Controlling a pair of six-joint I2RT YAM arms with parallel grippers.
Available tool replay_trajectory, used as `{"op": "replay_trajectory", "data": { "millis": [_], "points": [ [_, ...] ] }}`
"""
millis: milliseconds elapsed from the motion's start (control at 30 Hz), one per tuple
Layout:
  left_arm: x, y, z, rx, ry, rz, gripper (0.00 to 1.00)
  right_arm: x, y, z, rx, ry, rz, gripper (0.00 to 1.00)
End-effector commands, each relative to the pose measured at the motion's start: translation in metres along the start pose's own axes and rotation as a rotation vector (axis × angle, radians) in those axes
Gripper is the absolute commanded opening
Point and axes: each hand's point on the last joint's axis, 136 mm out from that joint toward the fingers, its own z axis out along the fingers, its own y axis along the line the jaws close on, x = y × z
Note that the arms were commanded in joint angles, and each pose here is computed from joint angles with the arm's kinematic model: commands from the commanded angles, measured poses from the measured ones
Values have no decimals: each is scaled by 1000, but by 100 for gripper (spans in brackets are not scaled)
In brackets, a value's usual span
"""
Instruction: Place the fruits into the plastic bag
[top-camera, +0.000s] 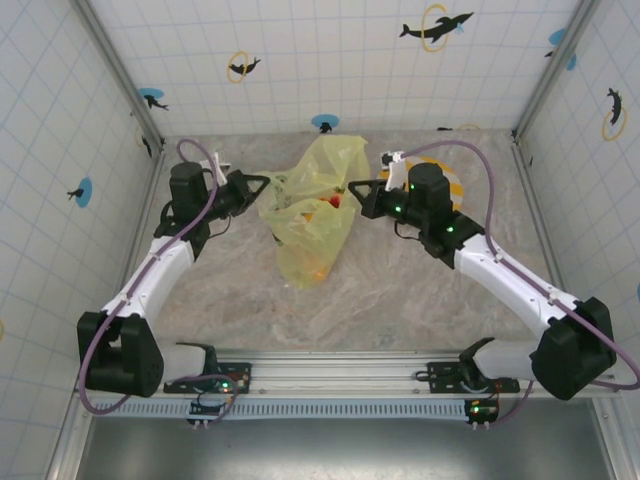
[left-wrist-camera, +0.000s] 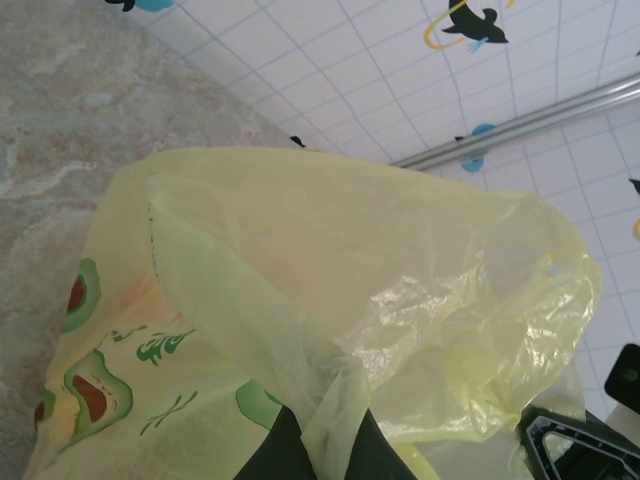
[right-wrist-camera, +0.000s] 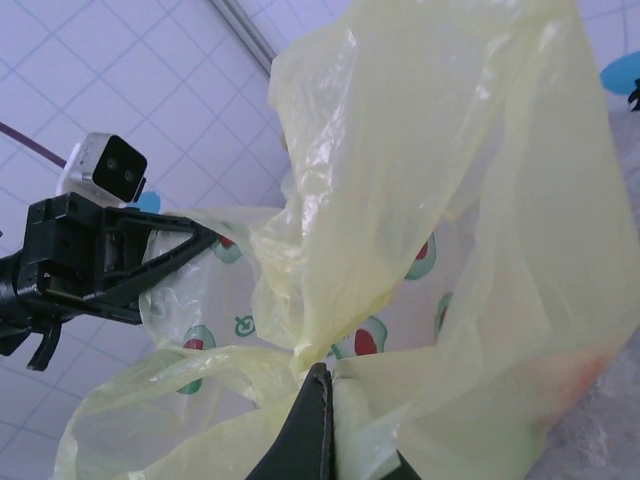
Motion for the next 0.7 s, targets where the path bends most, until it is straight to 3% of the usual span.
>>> {"op": "replay_trajectory", "data": {
  "millis": [0,267,533,667],
  "points": [
    [-5,3,1,-5,-32,-23,0,-9,0,-4,32,-26,-38,0],
    [18,62,9,-145,-8,-76,0,39,-46,19,164,132,-41,0],
    [4,34,5,-82,-38,-43,0,-21,1,18,55,47,-111,0],
    [-1,24,3,-56,-55,-33,0,-34,11,15,32,20,-121,0]
  ]
}}
